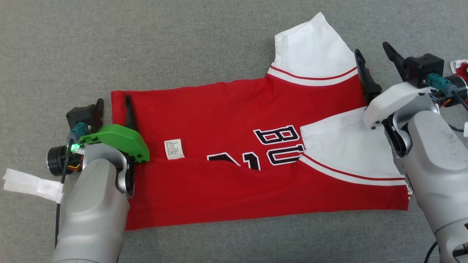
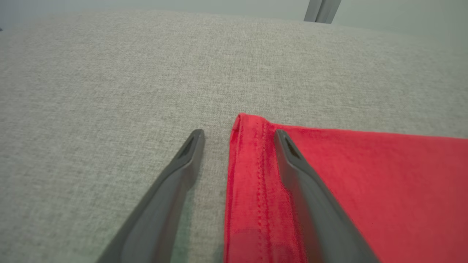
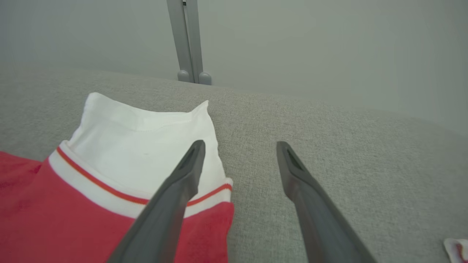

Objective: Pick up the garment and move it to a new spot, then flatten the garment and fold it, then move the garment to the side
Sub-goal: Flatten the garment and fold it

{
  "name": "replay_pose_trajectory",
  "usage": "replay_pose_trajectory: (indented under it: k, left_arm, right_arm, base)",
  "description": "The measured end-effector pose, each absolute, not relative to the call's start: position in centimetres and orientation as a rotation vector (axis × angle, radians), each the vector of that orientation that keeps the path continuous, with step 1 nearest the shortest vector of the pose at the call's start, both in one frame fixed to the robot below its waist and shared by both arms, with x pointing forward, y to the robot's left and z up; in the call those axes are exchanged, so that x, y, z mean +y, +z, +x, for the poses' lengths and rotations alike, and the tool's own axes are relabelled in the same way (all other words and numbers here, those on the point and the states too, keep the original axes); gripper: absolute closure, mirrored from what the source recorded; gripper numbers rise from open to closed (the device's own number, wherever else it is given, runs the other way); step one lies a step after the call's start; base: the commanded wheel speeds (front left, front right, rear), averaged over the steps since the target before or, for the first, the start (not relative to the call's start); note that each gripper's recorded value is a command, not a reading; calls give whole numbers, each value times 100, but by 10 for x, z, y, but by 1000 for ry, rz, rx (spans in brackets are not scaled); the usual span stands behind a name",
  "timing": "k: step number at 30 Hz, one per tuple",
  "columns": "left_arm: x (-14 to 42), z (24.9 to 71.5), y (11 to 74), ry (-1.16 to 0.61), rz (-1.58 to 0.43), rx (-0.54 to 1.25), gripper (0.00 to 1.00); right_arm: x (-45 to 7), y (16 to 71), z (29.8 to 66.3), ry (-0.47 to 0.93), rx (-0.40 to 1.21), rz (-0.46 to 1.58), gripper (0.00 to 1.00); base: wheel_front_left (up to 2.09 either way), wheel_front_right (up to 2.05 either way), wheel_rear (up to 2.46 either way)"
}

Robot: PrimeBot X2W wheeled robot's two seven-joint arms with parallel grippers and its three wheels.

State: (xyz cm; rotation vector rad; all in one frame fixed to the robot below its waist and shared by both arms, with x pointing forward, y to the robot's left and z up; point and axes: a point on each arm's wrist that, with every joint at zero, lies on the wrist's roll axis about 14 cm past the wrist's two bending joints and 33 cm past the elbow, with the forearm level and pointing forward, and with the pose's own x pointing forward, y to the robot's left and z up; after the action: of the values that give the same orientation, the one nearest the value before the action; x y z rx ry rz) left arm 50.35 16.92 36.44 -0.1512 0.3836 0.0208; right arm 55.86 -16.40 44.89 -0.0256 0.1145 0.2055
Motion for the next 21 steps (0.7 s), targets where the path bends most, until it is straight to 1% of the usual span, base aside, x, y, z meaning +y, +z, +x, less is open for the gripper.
replay_pose_trajectory:
  k: [1,7,14,21]
  left_arm:
    - [169,503,363,19,-146,390,100]
    - [169,508,363,8,-150,385,100]
    - [174,520,381,-12,-134,315,100]
    - [174,520,385,-33,-145,290,100]
  right_arm:
    - [-160,450,564,217,116,-32,0]
    - [-140,450,590,272,165,-74,0]
    - [-128,436,619,289,270,-98,0]
    - [-103,411,634,322,358,-64,0]
  base:
    - [0,0,0]
    - [0,0,0]
    - [0,0,0]
    - [0,0,0]
